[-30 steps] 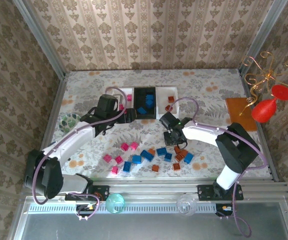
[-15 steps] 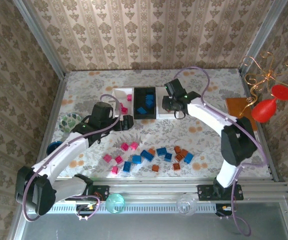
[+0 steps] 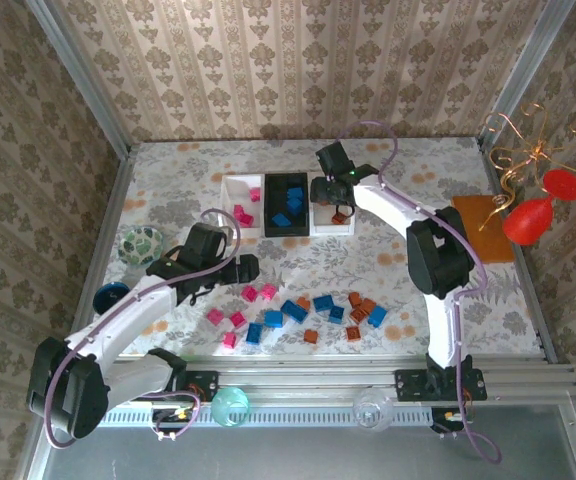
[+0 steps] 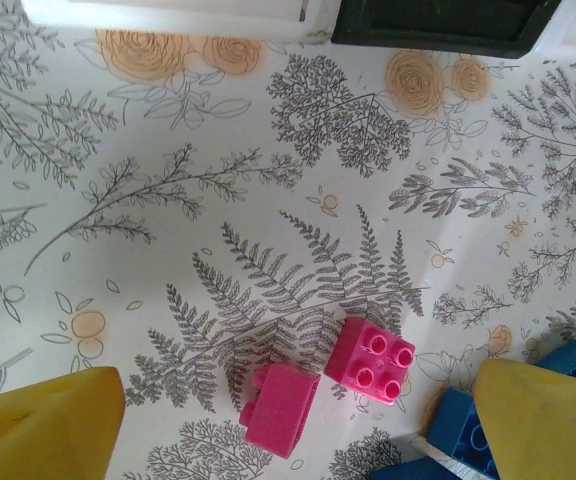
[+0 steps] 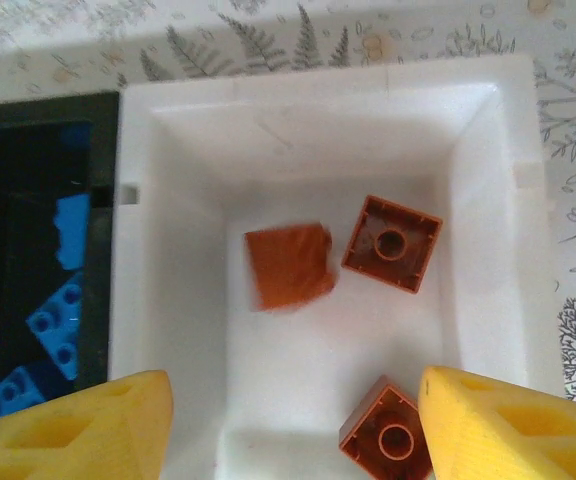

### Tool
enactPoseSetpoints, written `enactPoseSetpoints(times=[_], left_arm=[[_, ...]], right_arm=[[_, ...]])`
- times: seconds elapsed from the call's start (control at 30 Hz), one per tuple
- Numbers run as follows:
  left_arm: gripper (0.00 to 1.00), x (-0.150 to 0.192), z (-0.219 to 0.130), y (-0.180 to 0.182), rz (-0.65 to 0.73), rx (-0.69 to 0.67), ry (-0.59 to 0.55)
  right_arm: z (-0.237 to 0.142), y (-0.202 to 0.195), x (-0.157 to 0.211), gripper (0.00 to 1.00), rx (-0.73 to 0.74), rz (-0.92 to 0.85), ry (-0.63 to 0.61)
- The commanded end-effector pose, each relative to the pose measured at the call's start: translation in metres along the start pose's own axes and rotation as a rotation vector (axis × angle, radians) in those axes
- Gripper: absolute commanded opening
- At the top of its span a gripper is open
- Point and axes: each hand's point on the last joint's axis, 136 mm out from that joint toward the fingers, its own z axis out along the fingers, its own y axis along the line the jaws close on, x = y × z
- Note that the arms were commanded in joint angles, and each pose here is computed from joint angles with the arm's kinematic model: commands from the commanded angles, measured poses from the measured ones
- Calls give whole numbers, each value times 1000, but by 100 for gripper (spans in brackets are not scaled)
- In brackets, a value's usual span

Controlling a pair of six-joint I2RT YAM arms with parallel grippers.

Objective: Sort the legos into containers by color
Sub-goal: Place the lego in the container, then pick up the lego from the center of the table.

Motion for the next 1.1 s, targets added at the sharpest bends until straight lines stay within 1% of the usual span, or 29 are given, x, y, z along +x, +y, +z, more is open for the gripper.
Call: enactPoseSetpoints(times=[0.0, 0.13, 0.23, 0.3, 0.37, 0.5, 0.57, 0.67, 0.77, 0.83, 0.87, 0.93, 1.07], left_arm=[[89, 17, 10, 1, -17, 7, 78], [89, 36, 29, -2, 24, -20, 160], [78, 49, 41, -2, 51, -51, 213], [68, 54, 45, 2, 57, -78, 233], [64, 58, 46, 6, 58, -98, 243], [64, 66, 48, 13, 67, -130, 263], [60, 68, 51, 16, 72, -142, 275], [50, 69, 56, 16, 77, -142, 281], [45, 69, 58, 16, 83, -142, 284], [39, 69, 58, 15, 86, -142, 287], [34, 68, 57, 15, 86, -141, 287], [27, 65, 55, 13, 83, -136, 274], [19, 50, 48, 4, 74, -112, 225]], right_arm=[[-41, 6, -6, 68, -53, -15, -53], [-59, 4, 13, 68, -77, -13, -55], [-65, -1, 27, 68, -89, -2, -44], [-69, -4, 34, 68, -93, 8, -38], [-72, -7, 39, 68, -94, 17, -36], [-77, -11, 44, 68, -98, 27, -41], [-78, -11, 45, 68, -101, 31, -44], [-79, -12, 46, 68, -101, 31, -42], [-79, -14, 47, 68, -92, 32, -40], [-79, -15, 47, 68, -89, 31, -41], [-80, -15, 47, 68, -89, 34, -42], [-81, -16, 48, 69, -89, 34, -44], [-84, -18, 50, 68, -90, 40, -48]])
